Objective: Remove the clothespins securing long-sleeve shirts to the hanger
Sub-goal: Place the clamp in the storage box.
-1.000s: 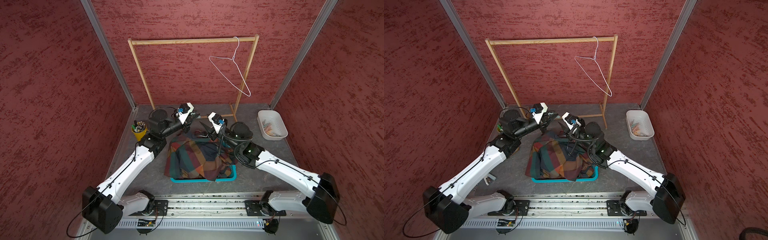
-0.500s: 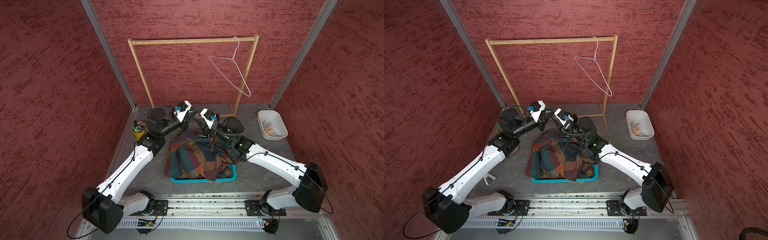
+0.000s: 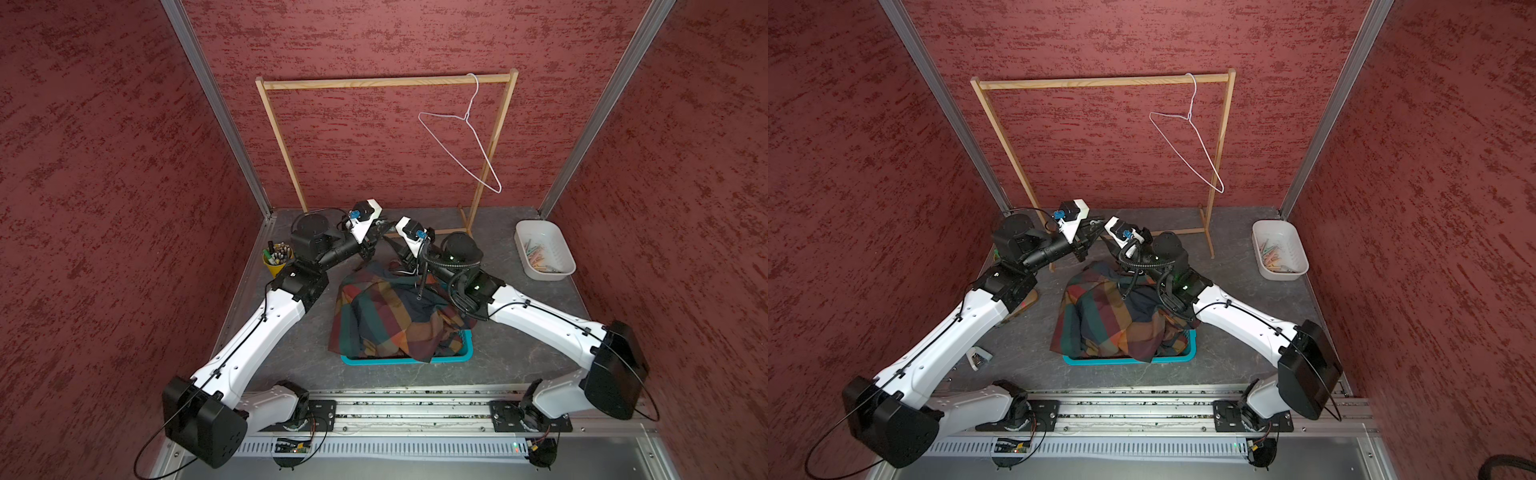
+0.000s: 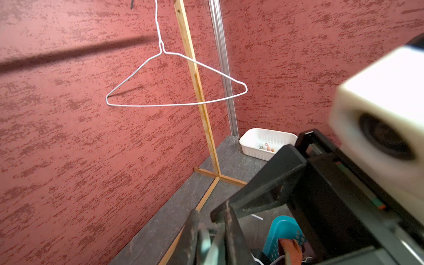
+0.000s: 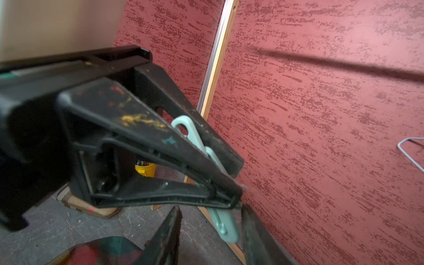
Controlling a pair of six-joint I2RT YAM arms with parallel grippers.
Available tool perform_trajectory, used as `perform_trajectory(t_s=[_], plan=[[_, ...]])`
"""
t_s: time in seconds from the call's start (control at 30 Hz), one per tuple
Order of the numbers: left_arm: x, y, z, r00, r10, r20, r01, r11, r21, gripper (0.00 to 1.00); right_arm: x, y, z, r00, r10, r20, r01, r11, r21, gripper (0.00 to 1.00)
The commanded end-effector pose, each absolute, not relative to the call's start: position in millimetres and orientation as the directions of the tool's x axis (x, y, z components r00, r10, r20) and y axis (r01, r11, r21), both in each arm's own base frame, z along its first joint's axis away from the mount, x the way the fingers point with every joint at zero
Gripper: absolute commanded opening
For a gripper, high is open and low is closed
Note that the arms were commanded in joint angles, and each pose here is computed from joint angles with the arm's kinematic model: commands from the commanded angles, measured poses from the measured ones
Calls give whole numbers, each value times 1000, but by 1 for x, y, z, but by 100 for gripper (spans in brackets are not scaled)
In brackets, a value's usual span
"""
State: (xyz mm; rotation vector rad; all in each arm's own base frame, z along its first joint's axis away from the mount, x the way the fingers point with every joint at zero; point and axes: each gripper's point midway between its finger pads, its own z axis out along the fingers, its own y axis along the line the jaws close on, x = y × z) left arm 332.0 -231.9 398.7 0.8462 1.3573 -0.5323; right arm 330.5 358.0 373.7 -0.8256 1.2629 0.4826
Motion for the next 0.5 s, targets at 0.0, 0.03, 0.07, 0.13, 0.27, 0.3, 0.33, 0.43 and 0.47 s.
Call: perform_trajectory(t_s=[0.0, 0.03, 0.07, 0.13, 0.27, 0.3, 0.33, 0.43, 0.47], plan=[[325, -231, 408, 185, 130, -974, 777, 588, 226, 0, 325, 350, 379, 266, -118, -957, -712, 645, -277, 46], [324, -231, 409, 185, 127, -975, 779, 585, 224, 0, 325, 350, 379, 268, -120, -956, -710, 646, -280, 46], [323, -232, 408, 183, 127, -975, 782, 582, 223, 0, 325, 349, 379, 268, -119, -956, -709, 648, -280, 46], [323, -233, 407, 176, 124, -977, 790, 575, 215, 0, 325, 350, 380, 274, -115, -955, -708, 648, -281, 47], [321, -235, 406, 166, 115, -979, 801, 564, 202, 0, 328, 355, 380, 276, -117, -954, -714, 640, -285, 47], [321, -236, 404, 162, 115, -980, 803, 561, 198, 0, 328, 356, 382, 279, -115, -953, -715, 638, -287, 47], [321, -236, 405, 161, 112, -981, 806, 559, 196, 0, 328, 356, 385, 284, -111, -952, -715, 638, -287, 47], [319, -237, 404, 159, 110, -981, 812, 550, 193, 0, 335, 363, 373, 268, -125, -955, -717, 636, -285, 47], [319, -238, 404, 157, 111, -981, 814, 549, 192, 0, 336, 363, 373, 270, -123, -955, -714, 640, -284, 47]])
